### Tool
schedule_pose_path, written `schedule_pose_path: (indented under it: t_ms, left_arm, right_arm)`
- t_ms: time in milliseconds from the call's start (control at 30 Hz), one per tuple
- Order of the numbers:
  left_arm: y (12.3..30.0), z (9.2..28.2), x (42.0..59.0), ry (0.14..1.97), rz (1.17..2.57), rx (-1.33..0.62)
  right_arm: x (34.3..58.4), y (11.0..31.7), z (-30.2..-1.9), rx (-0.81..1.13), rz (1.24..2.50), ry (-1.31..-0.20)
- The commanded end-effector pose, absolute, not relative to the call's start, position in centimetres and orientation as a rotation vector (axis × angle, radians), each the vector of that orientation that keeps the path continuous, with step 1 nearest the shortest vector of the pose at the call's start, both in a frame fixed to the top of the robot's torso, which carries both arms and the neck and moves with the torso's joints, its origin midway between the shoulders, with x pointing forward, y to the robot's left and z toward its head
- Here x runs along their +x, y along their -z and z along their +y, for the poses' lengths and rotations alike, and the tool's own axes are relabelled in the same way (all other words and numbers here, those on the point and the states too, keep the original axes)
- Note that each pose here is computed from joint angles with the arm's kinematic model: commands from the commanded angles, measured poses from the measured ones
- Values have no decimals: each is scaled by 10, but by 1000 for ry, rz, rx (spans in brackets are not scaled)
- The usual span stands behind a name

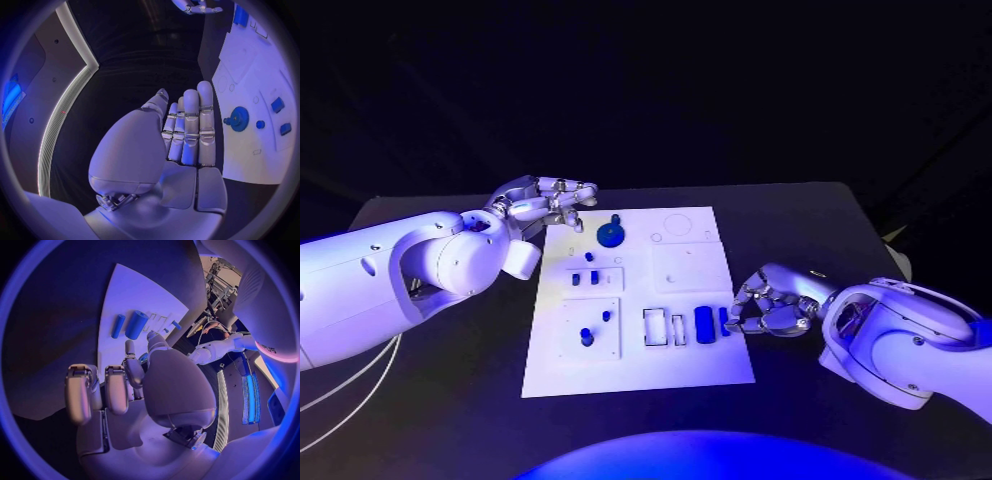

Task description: Assemble the parts on the task board

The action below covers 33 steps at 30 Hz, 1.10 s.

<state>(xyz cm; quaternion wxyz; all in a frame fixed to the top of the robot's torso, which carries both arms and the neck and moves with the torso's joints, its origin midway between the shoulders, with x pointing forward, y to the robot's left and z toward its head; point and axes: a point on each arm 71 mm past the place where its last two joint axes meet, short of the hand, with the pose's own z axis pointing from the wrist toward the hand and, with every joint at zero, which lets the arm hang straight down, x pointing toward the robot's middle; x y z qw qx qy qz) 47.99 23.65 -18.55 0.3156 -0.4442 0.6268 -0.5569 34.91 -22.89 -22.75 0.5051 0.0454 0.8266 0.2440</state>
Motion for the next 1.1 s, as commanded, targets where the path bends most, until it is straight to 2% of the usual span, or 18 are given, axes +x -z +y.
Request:
schedule_pose_path:
  t_ms: [33,667,1100]
  left_arm:
    - [185,234,479,1487,1660,-1159]
    - [185,236,479,1485,1661,-1160]
    - [185,237,478,1486,1661,-1159]
  right_arm:
    - [349,229,-227,65,1951,-488]
    - [353,245,-204,68,1916,-482]
    - [353,257,-192,51,1956,-483]
